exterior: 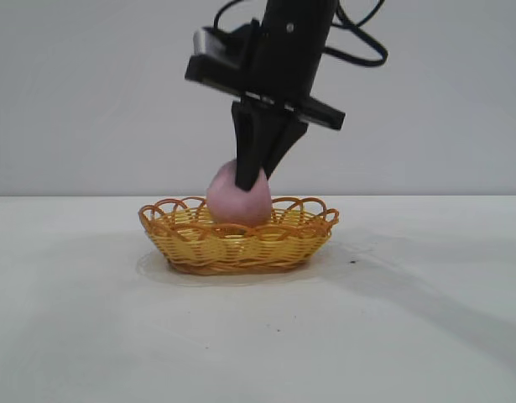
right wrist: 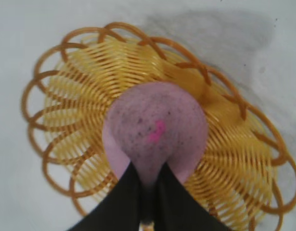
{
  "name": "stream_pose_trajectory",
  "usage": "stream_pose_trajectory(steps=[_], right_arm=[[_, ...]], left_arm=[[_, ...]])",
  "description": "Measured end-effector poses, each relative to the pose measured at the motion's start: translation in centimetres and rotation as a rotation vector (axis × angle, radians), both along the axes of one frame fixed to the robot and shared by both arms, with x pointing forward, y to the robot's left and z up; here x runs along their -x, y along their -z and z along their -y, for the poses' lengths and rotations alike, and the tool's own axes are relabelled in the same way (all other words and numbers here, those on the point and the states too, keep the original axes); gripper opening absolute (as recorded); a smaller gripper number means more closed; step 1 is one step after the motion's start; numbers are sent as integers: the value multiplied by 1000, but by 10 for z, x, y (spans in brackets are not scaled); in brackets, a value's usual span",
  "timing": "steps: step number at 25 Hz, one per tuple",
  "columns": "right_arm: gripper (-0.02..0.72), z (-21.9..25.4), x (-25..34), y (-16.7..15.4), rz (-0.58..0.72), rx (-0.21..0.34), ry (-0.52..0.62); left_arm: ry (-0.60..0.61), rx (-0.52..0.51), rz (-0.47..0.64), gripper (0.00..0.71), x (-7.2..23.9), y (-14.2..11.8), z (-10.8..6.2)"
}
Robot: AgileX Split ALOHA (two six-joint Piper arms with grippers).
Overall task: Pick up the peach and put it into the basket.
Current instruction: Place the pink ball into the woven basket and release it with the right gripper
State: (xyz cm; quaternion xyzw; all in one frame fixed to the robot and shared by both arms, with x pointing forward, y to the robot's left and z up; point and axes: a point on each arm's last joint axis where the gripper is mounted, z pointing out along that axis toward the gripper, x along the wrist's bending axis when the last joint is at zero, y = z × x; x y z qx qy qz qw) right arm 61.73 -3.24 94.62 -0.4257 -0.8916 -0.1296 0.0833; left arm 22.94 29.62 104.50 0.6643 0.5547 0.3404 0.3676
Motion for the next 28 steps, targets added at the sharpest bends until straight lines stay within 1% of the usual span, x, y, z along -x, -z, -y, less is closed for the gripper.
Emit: stream_pose_trajectory(steps=[1,6,8,9,10,12,13,14,17,20,28], right_arm=[[125,0,0,2,-3,4,-1],[406,1,0,3,-6,13,-5],[493,2,1,1,-10,22,-11],[517,3,2,-2,-6,26,-15],[503,4,2,-6,3,35,-20],[503,7,3,-19,36,42,-29],[545,9,2,-25,49,43,-28],[529,13,0,-32,69,43,-25],[529,27,-9,-52,112,39,4],[529,54,-23,-62,132,36,67],[529,153,-59,-62,106,72,289]], left_arm=[[0,0,0,331,0,0,0],[0,0,0,331,0,0,0],[0,0,0,331,0,0,0],[0,0,0,331,0,0,0],[0,0,0,331,0,0,0],[0,0,0,331,0,0,0],[0,0,0,331,0,0,0],[0,0,0,331,0,0,0],[0,0,0,331,0,0,0],[0,0,0,331,0,0,0],[0,0,0,331,0,0,0]])
